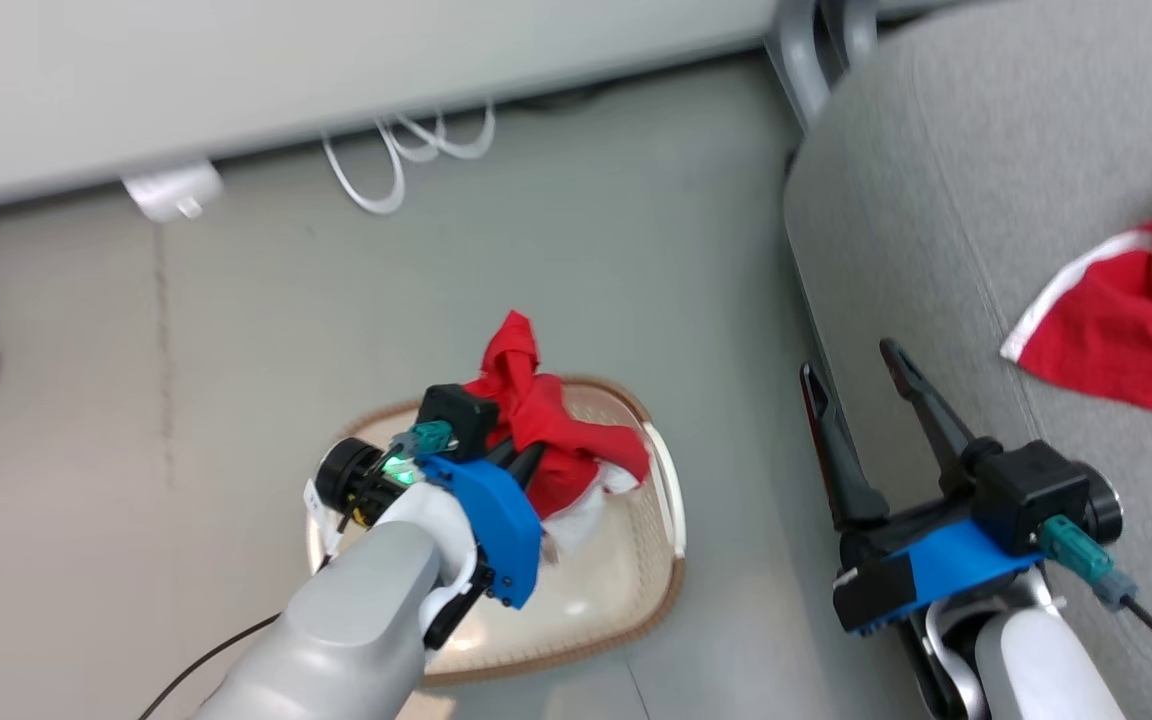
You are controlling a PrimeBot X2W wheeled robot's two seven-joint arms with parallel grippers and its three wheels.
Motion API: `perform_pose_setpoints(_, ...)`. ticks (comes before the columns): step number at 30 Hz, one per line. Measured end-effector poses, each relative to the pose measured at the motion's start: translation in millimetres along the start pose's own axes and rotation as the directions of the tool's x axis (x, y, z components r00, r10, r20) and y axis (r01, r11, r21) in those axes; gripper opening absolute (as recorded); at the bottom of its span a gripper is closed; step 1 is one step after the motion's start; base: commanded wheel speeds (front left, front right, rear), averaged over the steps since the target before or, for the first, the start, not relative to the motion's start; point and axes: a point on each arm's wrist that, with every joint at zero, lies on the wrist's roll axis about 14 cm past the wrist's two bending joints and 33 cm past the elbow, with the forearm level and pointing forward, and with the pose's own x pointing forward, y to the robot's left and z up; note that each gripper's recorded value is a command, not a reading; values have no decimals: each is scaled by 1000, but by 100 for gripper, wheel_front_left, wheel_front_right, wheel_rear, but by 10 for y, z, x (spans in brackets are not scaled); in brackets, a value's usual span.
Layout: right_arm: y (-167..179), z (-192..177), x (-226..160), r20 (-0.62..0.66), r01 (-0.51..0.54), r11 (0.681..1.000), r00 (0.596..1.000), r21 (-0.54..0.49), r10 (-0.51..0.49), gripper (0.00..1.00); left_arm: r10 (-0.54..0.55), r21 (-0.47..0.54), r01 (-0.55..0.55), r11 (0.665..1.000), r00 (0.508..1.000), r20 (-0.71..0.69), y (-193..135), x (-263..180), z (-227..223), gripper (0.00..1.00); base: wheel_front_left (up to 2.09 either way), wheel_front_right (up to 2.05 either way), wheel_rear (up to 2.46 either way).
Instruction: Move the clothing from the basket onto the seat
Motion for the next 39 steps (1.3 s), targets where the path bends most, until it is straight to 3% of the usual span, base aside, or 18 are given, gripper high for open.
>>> perform_pose_setpoints(11, 407, 406, -354, 93, -89, 996, 992, 12, 87, 100, -29, 148, -18, 989, 949, 313, -407, -754, 1314, 0, 0, 0, 0)
perform_pose_setpoints(20, 716, 674, -450, 162, -168, 986, 973, -3, 166, 100, -34, 224, -78, 971, 889, 457, -557, -1304, 2051, 0, 0, 0, 0)
perform_pose_setpoints(27, 786, 723, -468, 175, -185, 983, 967, -6, 183, 100, -34, 245, -99, 964, 874, 485, -596, -1433, 2267, 0, 0, 0, 0)
perform_pose_setpoints(39, 873, 678, -498, 157, -209, 978, 966, -2, 207, 100, -55, 250, -66, 966, 891, 450, -690, -1332, 2172, 0, 0, 0, 0)
